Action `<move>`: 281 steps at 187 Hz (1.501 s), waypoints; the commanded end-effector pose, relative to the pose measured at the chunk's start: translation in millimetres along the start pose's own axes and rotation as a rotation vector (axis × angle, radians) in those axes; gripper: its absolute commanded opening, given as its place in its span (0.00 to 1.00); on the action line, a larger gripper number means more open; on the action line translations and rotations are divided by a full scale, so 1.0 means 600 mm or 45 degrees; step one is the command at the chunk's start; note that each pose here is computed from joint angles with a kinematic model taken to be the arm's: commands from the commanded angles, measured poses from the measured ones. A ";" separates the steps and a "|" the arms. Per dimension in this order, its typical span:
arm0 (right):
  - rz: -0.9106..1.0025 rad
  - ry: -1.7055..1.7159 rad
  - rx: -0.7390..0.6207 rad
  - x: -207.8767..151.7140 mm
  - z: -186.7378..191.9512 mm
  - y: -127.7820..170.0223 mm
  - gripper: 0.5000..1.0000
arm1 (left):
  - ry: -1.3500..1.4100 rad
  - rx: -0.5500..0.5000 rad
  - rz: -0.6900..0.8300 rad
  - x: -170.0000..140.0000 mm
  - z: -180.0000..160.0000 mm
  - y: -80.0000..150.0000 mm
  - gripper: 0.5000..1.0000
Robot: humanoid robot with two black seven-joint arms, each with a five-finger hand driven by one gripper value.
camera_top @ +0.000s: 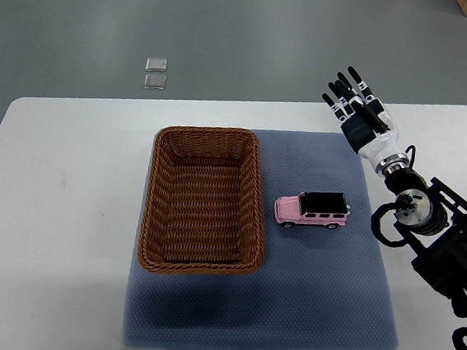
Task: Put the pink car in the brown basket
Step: 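Move the right hand over the pink toy car, fingers pointing down, then lower the right hand and close its fingers around the pink car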
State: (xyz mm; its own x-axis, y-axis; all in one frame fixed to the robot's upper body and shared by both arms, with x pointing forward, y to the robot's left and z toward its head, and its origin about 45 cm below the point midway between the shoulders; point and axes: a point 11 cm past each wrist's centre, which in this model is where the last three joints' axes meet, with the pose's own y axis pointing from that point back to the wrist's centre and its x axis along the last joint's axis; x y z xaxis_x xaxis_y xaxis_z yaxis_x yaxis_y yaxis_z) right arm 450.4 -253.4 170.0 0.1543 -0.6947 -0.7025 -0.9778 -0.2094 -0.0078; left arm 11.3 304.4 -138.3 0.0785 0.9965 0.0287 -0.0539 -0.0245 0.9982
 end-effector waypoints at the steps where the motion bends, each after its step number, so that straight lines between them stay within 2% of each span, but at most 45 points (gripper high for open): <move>1: -0.002 0.001 0.000 -0.001 0.000 -0.001 0.82 | -0.002 -0.007 -0.001 0.000 0.001 0.000 1.00; 47: -0.072 0.113 -0.031 -0.021 -0.002 -0.009 0.82 | -0.002 -0.016 -0.002 -0.001 0.002 0.000 1.00; 63: -0.153 0.262 -0.082 -0.039 0.000 -0.014 0.82 | 0.000 -0.016 0.000 0.000 0.002 0.000 1.00; 74: -0.277 0.477 -0.119 -0.066 -0.025 -0.025 0.82 | 0.002 -0.016 0.000 0.000 0.002 0.000 1.00; 101: -0.576 1.146 -0.348 -0.095 -0.070 -0.009 0.82 | 0.002 -0.016 0.000 0.000 0.002 0.000 1.00; 122: -0.840 1.642 -0.579 -0.110 -0.092 0.037 0.82 | 0.004 -0.016 0.000 0.000 0.003 0.000 1.00; 152: -0.992 1.948 -0.832 -0.085 -0.084 0.093 0.82 | 0.004 -0.016 0.000 0.000 0.003 0.000 1.00; 243: -0.954 2.109 -0.774 -0.046 -0.015 0.108 0.81 | 0.001 -0.015 0.002 0.001 0.003 0.000 1.00; 281: -0.898 2.173 -0.773 -0.021 -0.009 0.104 0.81 | 0.001 -0.017 0.000 0.000 0.005 0.000 1.00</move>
State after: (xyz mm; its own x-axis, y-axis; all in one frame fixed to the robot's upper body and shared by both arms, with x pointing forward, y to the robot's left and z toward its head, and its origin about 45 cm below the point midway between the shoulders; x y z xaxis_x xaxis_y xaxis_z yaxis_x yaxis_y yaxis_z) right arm 387.2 -258.1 188.7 0.7604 -0.1493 0.6320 -0.5642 -0.6337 0.5292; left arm 13.4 304.2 -138.2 0.0774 0.9966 0.0284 -0.0659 -0.0233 0.9976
